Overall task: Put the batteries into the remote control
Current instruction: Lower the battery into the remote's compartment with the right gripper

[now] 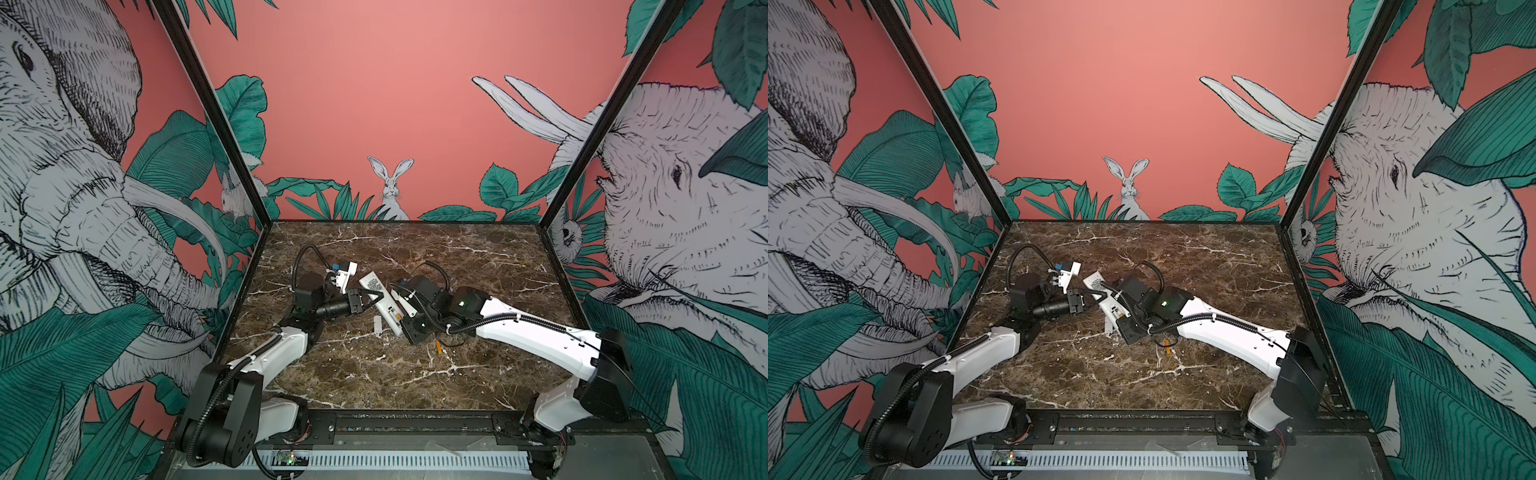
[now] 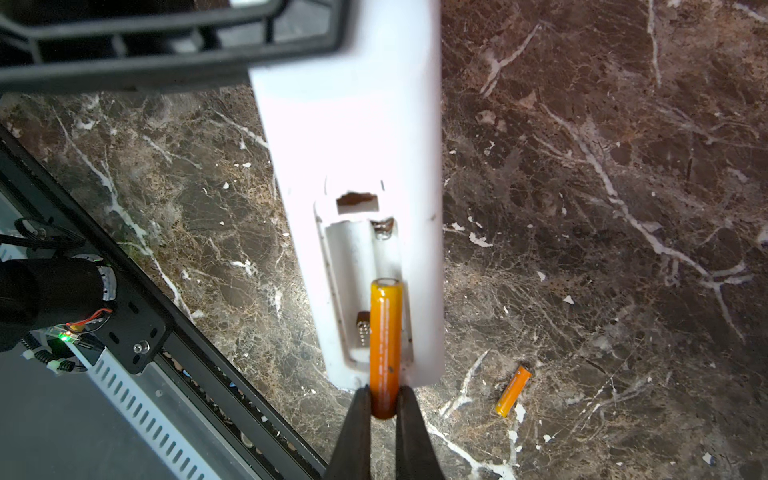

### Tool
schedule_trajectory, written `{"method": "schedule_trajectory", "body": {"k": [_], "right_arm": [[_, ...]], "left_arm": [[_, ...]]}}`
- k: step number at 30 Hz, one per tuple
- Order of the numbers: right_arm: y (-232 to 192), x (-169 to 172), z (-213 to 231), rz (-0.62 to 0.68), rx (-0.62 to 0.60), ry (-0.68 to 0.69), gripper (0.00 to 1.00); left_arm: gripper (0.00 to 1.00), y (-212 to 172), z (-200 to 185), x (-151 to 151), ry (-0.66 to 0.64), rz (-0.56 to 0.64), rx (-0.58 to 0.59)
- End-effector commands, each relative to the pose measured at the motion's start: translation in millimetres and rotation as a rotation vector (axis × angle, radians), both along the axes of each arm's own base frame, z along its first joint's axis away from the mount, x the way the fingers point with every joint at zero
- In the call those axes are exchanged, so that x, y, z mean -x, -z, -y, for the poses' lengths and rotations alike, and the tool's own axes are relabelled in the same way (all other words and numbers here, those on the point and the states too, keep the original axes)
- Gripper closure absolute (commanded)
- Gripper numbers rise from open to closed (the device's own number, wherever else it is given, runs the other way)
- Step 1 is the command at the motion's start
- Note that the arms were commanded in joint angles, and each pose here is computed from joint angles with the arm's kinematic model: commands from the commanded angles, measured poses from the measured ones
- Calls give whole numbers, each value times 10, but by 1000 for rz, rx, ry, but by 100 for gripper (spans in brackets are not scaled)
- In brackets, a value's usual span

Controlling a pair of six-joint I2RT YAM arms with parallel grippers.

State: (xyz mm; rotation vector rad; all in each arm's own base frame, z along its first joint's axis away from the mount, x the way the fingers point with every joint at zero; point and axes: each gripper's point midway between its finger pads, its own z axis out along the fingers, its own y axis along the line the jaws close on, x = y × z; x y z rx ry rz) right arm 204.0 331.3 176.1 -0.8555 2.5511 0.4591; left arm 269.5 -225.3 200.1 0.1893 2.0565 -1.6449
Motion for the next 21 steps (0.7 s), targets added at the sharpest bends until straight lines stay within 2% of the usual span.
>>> {"method": "schedule_trajectory", "body": {"k": [1, 8, 12, 21], "right_arm": [[-38, -72, 10, -1, 8, 27, 90], [-74, -64, -78, -20, 2, -1, 90], [82, -96, -72, -42, 60, 13, 90], [128, -166, 17, -45, 117, 75, 90]], "left_arm": [[100, -81, 4, 20, 19, 38, 22], [100, -62, -5, 23, 14, 37, 18], [100, -61, -12, 26, 12, 38, 16], [100, -54, -33, 17, 2, 42, 7]]}}
